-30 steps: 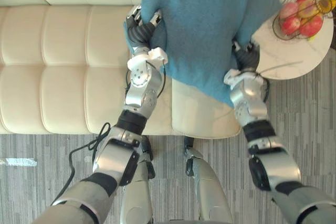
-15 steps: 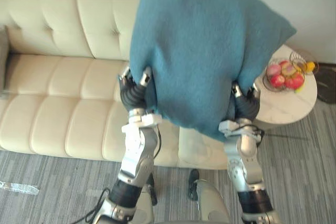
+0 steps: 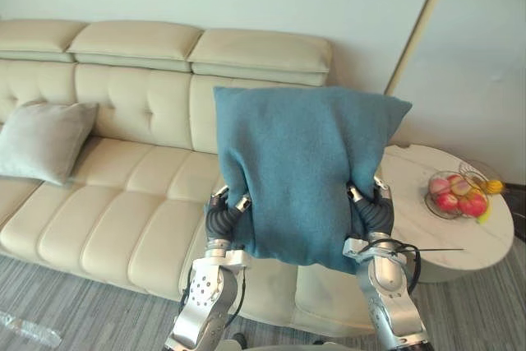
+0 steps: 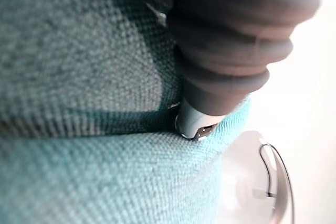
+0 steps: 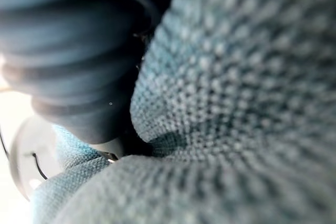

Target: Pick up cushions and gather them together orderly.

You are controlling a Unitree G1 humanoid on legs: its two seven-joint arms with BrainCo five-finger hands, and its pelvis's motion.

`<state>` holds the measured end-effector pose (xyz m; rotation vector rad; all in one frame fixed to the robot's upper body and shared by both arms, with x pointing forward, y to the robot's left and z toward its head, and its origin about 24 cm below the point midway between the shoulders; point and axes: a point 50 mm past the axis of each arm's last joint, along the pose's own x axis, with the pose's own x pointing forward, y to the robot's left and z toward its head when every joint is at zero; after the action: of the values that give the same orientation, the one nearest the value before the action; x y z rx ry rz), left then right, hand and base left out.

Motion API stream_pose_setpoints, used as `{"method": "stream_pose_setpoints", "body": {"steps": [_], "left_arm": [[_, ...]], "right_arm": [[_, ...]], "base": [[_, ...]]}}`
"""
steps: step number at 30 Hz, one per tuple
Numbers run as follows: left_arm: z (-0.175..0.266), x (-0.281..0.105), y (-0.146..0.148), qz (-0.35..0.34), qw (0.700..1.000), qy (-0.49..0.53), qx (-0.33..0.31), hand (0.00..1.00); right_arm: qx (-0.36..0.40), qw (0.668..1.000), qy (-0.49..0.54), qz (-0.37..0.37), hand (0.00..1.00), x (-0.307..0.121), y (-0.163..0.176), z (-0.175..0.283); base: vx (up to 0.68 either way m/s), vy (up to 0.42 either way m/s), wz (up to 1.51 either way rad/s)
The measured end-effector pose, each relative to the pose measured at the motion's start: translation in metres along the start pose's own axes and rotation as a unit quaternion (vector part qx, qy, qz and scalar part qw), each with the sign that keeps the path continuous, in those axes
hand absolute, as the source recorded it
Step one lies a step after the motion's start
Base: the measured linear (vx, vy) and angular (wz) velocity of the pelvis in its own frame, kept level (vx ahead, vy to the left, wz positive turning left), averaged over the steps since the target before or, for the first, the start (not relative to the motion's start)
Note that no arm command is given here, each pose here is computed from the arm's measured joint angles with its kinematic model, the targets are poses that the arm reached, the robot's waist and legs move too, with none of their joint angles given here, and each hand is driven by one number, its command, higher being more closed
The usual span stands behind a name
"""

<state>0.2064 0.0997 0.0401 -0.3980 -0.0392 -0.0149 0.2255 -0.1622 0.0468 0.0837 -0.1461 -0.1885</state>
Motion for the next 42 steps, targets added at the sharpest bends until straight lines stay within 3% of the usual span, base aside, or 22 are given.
{"method": "stream_pose_setpoints", "body": {"steps": [5, 11, 17, 24, 32, 38, 42], "left_arm": [[-0.005, -0.001, -0.001, -0.003, 1.000, 0.015, 0.004, 1.00], [-0.006, -0.003, -0.001, -0.017, 1.000, 0.015, -0.006, 1.00], [-0.035, -0.009, 0.020, 0.018, 0.996, 0.089, -0.002, 1.00], [-0.047, -0.014, 0.025, 0.012, 0.992, 0.127, 0.013, 1.00], [-0.049, -0.011, 0.010, -0.030, 0.990, 0.138, 0.016, 1.00], [-0.040, -0.020, 0.003, -0.049, 0.991, 0.123, -0.009, 1.00], [-0.031, -0.021, -0.005, -0.053, 0.993, 0.099, -0.034, 1.00]], "right_arm": [[-0.025, 0.999, 0.017, -0.008, 1.00, 0.000, -0.004, -0.010], [-0.037, 0.999, -0.034, -0.003, 1.00, 0.023, 0.002, 0.009], [-0.051, 0.999, -0.006, 0.017, 1.00, 0.027, 0.015, -0.004], [-0.082, 0.996, 0.037, 0.019, 1.00, 0.026, 0.010, -0.022], [-0.116, 0.993, 0.036, 0.014, 1.00, 0.023, -0.012, -0.021], [-0.080, 0.996, -0.037, 0.013, 1.00, -0.009, -0.014, 0.023], [-0.051, 0.994, -0.092, 0.006, 1.00, -0.008, -0.011, 0.042]], "base": [[-0.14, 0.065, 0.75], [-0.08, 0.295, 0.15], [0.00, 0.363, 0.12], [0.02, 0.285, -0.06], [0.24, 0.023, 0.28], [0.30, -0.063, 0.12], [0.21, 0.113, -0.42]]}}
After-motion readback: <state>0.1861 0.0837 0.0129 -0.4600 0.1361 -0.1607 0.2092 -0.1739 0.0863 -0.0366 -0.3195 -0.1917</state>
